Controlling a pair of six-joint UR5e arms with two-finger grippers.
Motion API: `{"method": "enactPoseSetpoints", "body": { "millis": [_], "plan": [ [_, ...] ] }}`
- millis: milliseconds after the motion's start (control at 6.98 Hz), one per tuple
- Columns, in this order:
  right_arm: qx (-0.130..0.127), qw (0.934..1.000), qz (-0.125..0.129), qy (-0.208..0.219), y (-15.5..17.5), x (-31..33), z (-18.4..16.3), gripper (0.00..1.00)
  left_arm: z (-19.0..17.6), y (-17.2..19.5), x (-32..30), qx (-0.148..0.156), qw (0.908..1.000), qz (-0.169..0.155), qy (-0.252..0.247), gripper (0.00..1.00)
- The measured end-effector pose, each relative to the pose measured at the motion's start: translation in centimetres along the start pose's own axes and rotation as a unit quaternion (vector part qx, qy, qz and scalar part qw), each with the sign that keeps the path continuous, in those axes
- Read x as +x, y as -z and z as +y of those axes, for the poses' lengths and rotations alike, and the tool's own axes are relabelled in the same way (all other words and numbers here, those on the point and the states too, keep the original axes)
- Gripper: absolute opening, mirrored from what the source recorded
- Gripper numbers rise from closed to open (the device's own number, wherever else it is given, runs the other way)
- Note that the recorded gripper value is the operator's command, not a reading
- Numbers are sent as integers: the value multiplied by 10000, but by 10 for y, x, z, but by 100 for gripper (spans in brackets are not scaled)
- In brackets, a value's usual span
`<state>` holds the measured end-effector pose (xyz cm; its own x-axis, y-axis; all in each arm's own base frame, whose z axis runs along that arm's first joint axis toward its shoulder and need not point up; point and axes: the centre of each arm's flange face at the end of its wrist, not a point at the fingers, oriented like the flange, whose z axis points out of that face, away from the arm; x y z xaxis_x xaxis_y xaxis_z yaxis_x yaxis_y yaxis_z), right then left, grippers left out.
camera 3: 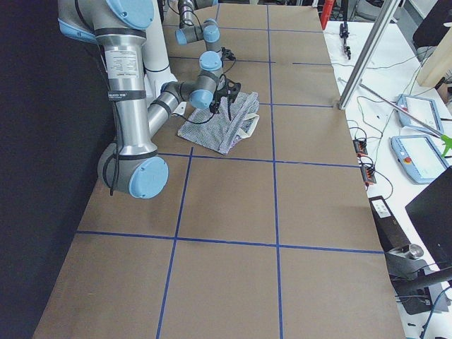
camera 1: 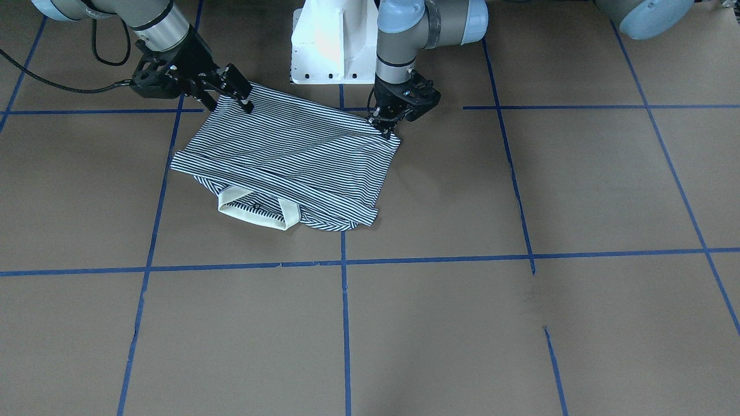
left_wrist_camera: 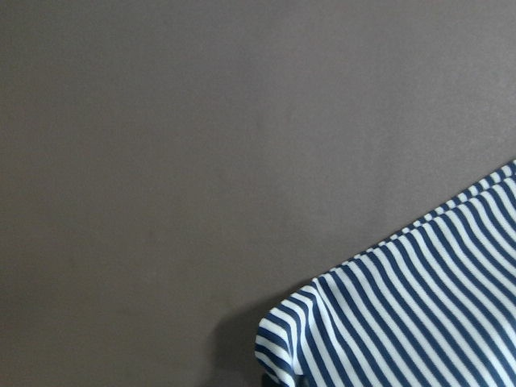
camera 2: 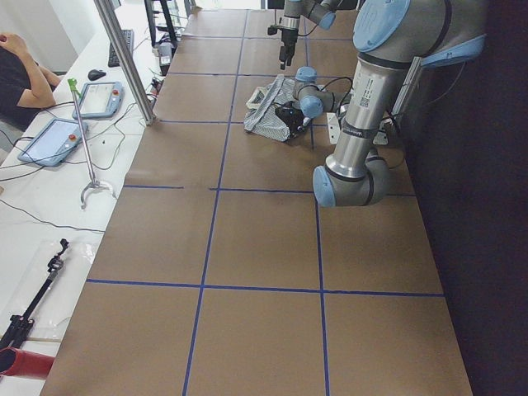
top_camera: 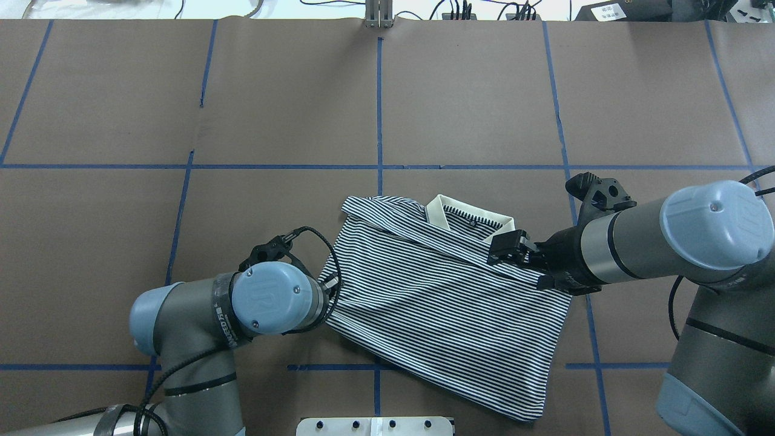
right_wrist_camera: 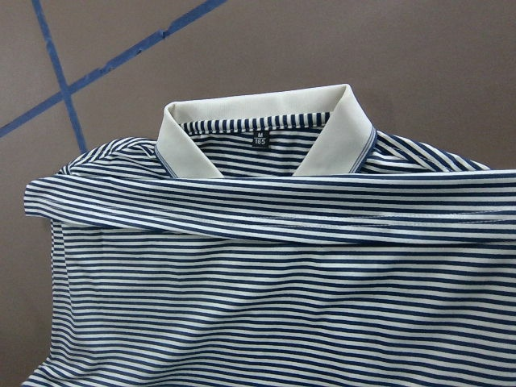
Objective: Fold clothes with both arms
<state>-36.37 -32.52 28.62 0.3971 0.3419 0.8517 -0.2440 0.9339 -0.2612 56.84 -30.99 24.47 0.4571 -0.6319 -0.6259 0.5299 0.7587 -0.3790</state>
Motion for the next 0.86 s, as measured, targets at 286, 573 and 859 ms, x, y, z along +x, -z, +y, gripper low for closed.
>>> {"method": "enactPoseSetpoints", "body": {
  "millis": [286, 573, 859],
  "plan": [
    [21, 10000, -43, -4, 5, -1, 0, 100, -53, -1, 17, 477, 9987, 145, -130, 0],
    [67, 10000, -66, -21, 8, -1, -3, 100, -100, -6, 39, 811, 9958, 346, -240, 0],
    [117, 9999, -47, -37, 7, 0, -5, 100, -147, -13, 89, 1128, 9906, 574, -516, 0]
  ]
}}
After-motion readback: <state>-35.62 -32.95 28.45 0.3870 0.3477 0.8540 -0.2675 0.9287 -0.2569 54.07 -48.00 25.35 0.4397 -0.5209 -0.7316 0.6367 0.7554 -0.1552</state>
